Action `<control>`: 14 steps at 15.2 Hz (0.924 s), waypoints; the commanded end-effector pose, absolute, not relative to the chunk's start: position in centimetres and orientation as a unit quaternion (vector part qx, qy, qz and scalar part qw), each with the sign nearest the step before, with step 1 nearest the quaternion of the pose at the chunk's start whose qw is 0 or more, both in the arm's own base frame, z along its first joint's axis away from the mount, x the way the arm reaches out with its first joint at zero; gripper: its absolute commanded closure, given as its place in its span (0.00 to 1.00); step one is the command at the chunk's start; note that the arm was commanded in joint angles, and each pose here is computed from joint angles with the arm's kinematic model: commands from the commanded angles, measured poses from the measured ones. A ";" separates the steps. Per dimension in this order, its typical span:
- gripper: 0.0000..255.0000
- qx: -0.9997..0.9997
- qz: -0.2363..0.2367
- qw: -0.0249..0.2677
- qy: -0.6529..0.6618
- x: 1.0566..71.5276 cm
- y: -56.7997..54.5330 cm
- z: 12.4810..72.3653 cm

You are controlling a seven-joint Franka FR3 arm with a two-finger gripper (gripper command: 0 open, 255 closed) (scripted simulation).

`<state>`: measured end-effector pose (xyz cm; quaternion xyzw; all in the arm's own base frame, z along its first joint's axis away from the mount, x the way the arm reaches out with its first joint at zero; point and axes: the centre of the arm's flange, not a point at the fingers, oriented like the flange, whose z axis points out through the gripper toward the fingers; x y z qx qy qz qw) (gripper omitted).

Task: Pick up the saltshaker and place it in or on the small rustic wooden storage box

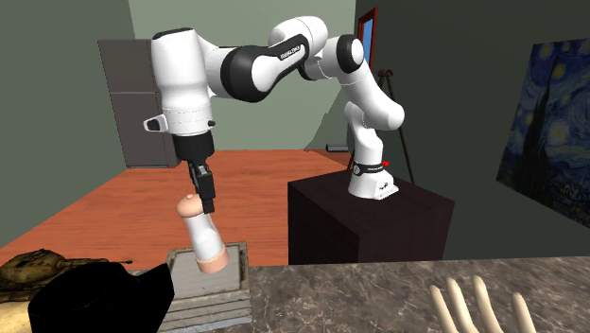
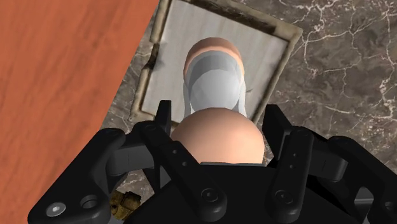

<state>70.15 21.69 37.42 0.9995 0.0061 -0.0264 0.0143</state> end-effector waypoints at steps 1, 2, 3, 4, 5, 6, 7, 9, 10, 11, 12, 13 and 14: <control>1.00 1.000 -0.026 0.014 0.006 70.1 21.6 36.9; 1.00 1.000 -0.026 0.014 0.006 70.1 21.6 36.9; 1.00 1.000 -0.026 0.014 0.006 70.1 21.6 36.9; 1.00 1.000 -0.026 0.014 0.006 70.1 21.6 36.9; 1.00 1.000 -0.026 0.014 0.006 70.1 21.6 36.9; 1.00 1.000 -0.026 0.014 0.006 70.1 21.6 36.9; 1.00 1.000 -0.026 0.014 0.006 70.1 21.6 36.9; 0.00 1.000 -0.026 0.014 0.006 70.1 21.6 36.9; 0.00 1.000 -0.026 0.014 0.006 70.1 21.6 36.9; 0.00 1.000 -0.026 0.014 0.006 70.1 21.6 36.9; 0.00 1.000 -0.026 0.014 0.006 70.1 21.6 36.9; 0.00 1.000 -0.026 0.014 0.006 70.1 21.6 36.9; 0.00 1.000 -0.026 0.014 0.006 70.1 21.6 36.9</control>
